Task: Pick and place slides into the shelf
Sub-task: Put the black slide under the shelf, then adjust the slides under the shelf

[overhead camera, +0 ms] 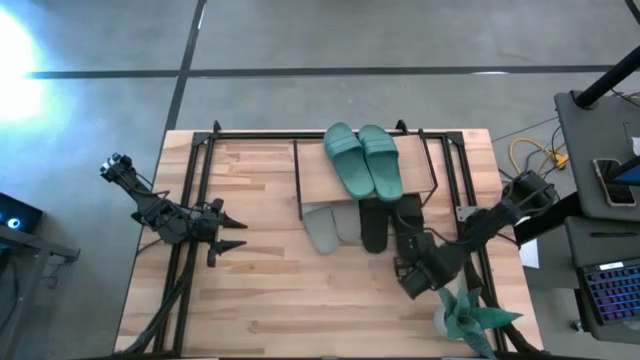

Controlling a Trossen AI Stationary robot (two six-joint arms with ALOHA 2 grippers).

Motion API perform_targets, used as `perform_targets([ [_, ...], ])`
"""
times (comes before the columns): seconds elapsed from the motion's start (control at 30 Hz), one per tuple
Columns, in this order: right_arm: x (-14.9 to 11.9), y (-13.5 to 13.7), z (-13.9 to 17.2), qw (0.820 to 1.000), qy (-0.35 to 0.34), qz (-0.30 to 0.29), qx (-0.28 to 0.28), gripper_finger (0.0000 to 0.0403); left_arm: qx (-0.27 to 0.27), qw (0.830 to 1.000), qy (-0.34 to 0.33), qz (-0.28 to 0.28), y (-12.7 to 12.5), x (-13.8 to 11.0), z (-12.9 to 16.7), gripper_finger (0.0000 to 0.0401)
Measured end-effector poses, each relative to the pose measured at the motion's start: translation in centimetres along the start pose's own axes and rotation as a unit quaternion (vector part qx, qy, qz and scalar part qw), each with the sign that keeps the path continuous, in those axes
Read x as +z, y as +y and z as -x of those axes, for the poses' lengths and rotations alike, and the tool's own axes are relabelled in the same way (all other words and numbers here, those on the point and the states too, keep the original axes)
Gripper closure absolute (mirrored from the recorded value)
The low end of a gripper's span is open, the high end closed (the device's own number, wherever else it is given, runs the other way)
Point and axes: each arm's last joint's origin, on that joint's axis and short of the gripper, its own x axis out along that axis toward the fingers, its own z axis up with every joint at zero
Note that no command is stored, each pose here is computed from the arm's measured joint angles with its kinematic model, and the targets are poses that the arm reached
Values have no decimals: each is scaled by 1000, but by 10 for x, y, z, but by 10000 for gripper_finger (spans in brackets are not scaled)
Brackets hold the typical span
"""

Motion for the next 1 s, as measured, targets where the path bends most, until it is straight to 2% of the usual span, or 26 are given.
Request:
perform_targets([
  [0.27, 28, 10, -11, 999, -10, 41, -19, 394, 0, 1000, -1, 1, 0, 0, 0, 194],
  [0.4, 33, 11, -13, 999, -25, 38, -20, 394, 0, 1000, -1, 1, 0, 0, 0, 194],
  [0.73, 6, -3, 1, 998, -21, 39, -34, 392, -6, 1000, -1, 4, -1, 2, 1, 194],
  [0.9, -13, -1, 17, 997, -10, 70, 20, 360, -7, 1000, -1, 4, -1, 2, 1, 194],
  [1.0, -24, 19, 31, 986, 1, 101, 135, 335, -7, 1000, -1, 4, -1, 1, 0, 194],
])
